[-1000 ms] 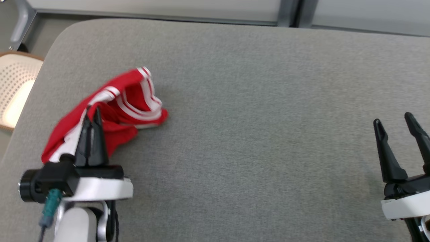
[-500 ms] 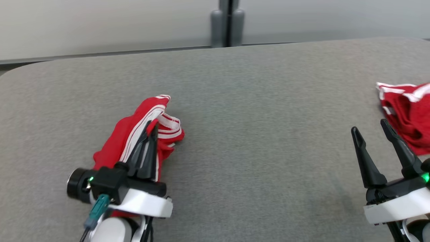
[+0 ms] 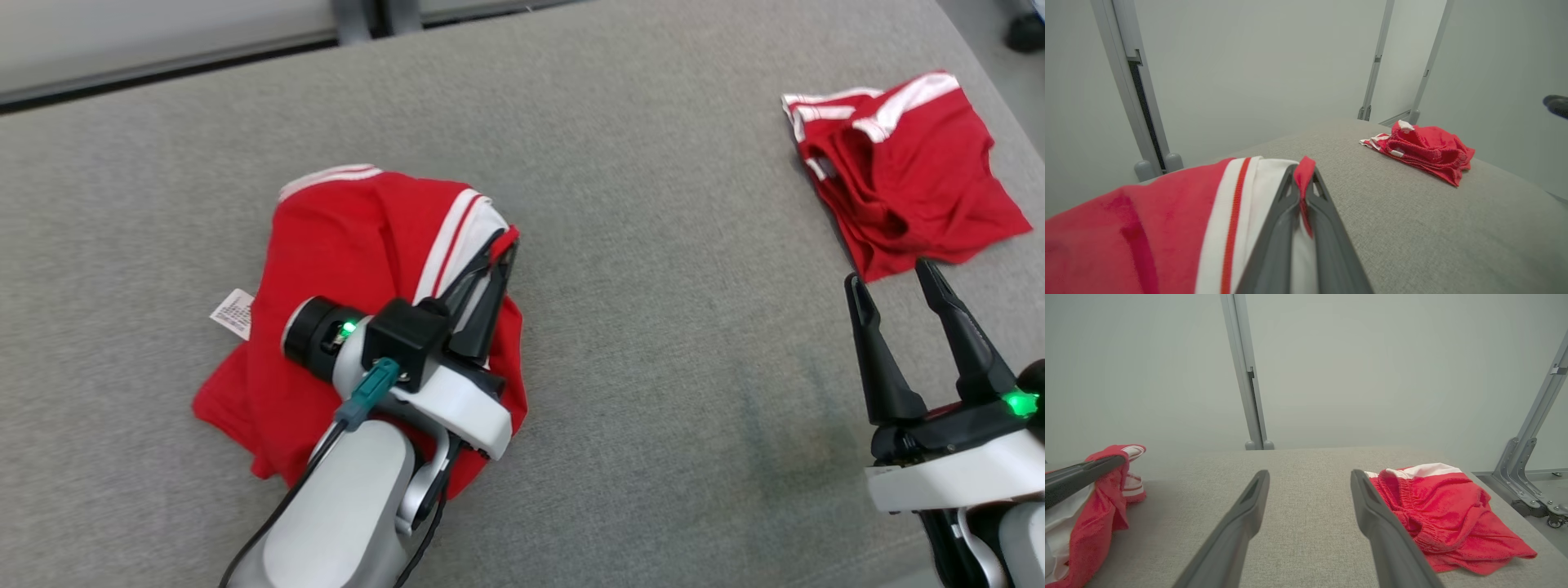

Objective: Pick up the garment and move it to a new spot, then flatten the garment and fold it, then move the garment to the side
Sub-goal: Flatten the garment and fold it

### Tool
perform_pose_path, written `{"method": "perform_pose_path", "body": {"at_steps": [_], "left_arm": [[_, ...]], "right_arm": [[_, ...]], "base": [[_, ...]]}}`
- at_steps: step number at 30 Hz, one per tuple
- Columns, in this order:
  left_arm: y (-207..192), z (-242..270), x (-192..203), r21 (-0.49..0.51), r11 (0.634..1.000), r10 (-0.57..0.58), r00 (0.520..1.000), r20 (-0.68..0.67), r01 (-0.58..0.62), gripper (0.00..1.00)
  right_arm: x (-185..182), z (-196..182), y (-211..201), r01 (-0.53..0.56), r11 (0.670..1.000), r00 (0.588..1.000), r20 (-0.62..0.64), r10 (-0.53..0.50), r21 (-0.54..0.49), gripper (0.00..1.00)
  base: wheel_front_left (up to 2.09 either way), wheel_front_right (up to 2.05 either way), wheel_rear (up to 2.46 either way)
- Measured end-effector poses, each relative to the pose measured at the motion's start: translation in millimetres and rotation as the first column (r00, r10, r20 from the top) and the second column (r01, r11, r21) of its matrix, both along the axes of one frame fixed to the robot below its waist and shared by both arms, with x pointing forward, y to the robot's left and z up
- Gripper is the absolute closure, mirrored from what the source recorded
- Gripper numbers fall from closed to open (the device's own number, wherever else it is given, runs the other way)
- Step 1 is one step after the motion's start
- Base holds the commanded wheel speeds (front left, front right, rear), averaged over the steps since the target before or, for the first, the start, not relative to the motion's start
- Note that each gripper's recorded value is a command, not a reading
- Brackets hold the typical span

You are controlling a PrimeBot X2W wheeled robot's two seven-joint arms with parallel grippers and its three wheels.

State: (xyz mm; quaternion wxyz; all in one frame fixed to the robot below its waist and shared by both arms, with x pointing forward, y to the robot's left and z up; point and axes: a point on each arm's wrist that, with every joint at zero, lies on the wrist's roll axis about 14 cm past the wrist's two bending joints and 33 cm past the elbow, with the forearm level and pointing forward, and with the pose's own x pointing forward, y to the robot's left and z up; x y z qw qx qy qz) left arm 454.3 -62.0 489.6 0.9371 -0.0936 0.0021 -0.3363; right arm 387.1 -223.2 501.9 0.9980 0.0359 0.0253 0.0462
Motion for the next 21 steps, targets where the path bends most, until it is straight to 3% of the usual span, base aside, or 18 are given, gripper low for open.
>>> {"method": "perform_pose_path", "body": {"at_steps": [6, 7, 14, 17, 21], "left_arm": [[-47, -42, -8, 0.016, 0.989, -0.145, 0.985, -0.091, 0.147, 1.0], [-56, -48, -11, 0.014, 0.985, -0.168, 0.981, -0.1, 0.17, 0.0], [-62, -17, -18, -0.021, 0.982, -0.19, 0.982, -0.009, 0.19, 0.0], [-46, 7, -9, -0.045, 0.992, -0.118, 0.992, 0.045, 0.12, 0.0], [2, 37, 11, -0.069, 0.996, 0.063, 0.992, 0.112, -0.055, 0.0]], "right_arm": [[-3, -28, -14, 0.065, 0.998, 0.996, -0.061, -0.063, 0.02, 0.0], [-5, -33, -18, 0.08, 0.997, 0.994, -0.074, -0.079, 0.017, 0.0], [-2, -31, -15, 0.064, 0.998, 0.996, -0.056, -0.063, 0.023, 0.0], [1, -24, -11, 0.044, 0.999, 0.998, -0.034, -0.043, 0.023, 0.0], [4, -20, 1, 0.001, 1.0, 1.0, -0.025, 0.0, 0.025, 0.0]], "base": [[0.0, 0.0, 0.0], [0.0, 0.0, 0.0], [0.0, 0.0, 0.0], [0.0, 0.0, 0.0], [0.0, 0.0, 0.0]]}}
